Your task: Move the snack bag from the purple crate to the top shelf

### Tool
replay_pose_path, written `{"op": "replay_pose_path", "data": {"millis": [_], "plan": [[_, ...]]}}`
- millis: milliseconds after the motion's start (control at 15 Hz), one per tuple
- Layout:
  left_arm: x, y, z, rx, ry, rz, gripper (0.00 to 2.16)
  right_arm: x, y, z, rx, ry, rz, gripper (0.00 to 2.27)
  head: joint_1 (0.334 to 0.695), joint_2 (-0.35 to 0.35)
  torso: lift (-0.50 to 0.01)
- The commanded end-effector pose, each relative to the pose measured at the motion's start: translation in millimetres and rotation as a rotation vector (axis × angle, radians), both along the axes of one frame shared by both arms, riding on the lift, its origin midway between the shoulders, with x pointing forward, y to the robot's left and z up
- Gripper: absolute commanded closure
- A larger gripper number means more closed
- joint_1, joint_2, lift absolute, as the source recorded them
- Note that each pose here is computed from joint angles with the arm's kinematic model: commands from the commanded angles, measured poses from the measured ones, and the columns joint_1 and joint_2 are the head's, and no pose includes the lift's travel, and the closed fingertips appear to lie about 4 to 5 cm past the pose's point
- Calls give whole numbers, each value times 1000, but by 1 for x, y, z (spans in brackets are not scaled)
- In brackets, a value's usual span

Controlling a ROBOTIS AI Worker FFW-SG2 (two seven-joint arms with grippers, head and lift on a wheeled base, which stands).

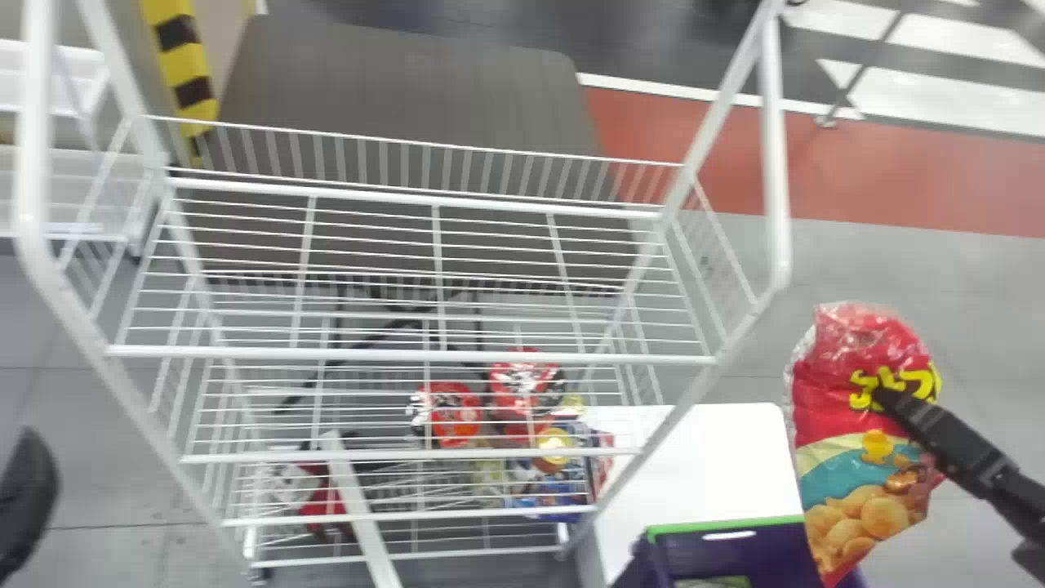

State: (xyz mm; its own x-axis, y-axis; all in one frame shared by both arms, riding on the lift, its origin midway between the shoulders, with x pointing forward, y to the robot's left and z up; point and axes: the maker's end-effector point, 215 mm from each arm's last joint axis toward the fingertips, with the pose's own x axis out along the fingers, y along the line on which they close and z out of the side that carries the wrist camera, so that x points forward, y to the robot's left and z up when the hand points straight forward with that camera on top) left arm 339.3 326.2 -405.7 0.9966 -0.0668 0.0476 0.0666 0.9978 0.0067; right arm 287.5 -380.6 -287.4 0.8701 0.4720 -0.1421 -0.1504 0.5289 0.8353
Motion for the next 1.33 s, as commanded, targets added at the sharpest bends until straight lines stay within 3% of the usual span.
{"op": "replay_pose_path", "data": {"millis": [0,200,467,667,933,1133,1267], "plan": [[-2,-4,1,-6,-8,-2,107,18,55,-1,22,-5,139,1932,695,-109,0],[-5,-7,4,-6,-18,-6,107,64,91,6,-104,-167,190,1932,695,-12,0],[-8,-12,5,-7,-23,-12,107,131,147,34,-286,-462,156,1932,695,70,0],[-13,-11,13,0,-50,-8,107,167,203,23,-367,-529,173,1932,695,131,0],[-14,-7,18,8,-59,-3,107,215,233,22,-514,-726,51,1932,695,197,0],[-14,-5,19,11,-61,0,107,248,256,-12,-562,-700,63,1929,695,227,0],[-14,-2,20,13,-62,5,107,273,253,-32,-592,-633,30,1693,695,243,0]]}}
